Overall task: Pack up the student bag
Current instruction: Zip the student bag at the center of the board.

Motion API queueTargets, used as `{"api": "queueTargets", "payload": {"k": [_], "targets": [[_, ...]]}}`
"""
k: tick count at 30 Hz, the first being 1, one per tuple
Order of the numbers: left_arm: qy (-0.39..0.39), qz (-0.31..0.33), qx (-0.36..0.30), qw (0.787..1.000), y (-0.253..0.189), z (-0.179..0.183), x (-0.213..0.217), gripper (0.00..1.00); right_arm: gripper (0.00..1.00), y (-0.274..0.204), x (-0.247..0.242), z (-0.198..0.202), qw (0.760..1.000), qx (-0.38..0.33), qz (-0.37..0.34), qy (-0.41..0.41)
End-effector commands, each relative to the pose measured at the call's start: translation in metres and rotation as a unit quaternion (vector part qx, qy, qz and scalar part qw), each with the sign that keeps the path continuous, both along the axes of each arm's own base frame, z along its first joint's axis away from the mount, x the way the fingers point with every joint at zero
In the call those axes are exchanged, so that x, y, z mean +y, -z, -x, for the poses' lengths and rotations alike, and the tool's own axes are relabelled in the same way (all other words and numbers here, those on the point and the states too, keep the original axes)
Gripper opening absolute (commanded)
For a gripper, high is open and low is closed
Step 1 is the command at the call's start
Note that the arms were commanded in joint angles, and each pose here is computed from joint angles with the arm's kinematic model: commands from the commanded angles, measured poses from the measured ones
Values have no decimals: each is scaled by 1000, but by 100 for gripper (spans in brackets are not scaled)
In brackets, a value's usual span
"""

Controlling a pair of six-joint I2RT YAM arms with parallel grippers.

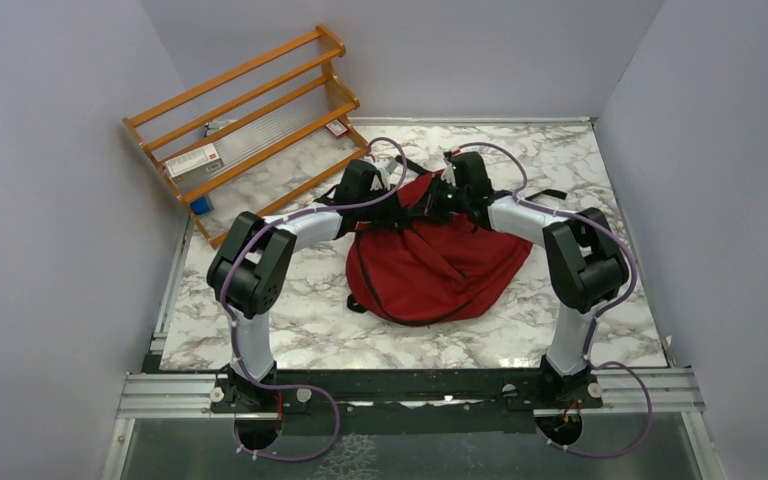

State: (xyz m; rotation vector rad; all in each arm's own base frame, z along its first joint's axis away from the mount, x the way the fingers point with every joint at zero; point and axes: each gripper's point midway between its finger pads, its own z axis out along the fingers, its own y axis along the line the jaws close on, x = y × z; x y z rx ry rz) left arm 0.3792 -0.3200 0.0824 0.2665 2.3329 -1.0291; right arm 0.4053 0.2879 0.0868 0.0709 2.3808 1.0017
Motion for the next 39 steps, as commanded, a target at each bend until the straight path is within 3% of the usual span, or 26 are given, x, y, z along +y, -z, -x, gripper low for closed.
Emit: {"api": "queueTargets", "payload": {"k": [1, 3, 12, 19, 26, 34, 37, 39], "targets": [[17, 20, -12, 1000, -30, 12, -8, 18, 1, 1, -2, -1, 1000, -10, -2, 3], [13, 22, -20, 999, -40, 13, -6, 29, 1, -2, -2, -3, 1000, -17, -2, 6], [-69, 66, -50, 994, -88, 7, 33, 56, 1, -42, 5, 2, 994, -99, -45, -30], [-87, 64, -51, 993, -89, -10, 59, 62, 1, -89, 15, 13, 979, -164, -90, -77], [-13, 52, -88, 995, -96, -19, 63, 62, 1, -132, 13, 22, 968, -211, -93, -98], [93, 28, -231, 968, -126, -18, 58, 65, 1, -134, -7, 36, 976, -192, -79, -70], [125, 21, -305, 944, -130, -11, 57, 69, 1, -133, -10, 38, 978, -177, -87, -70], [138, 11, -383, 913, -140, -4, 60, 71, 1, -134, -9, 40, 978, -167, -94, -78]]}}
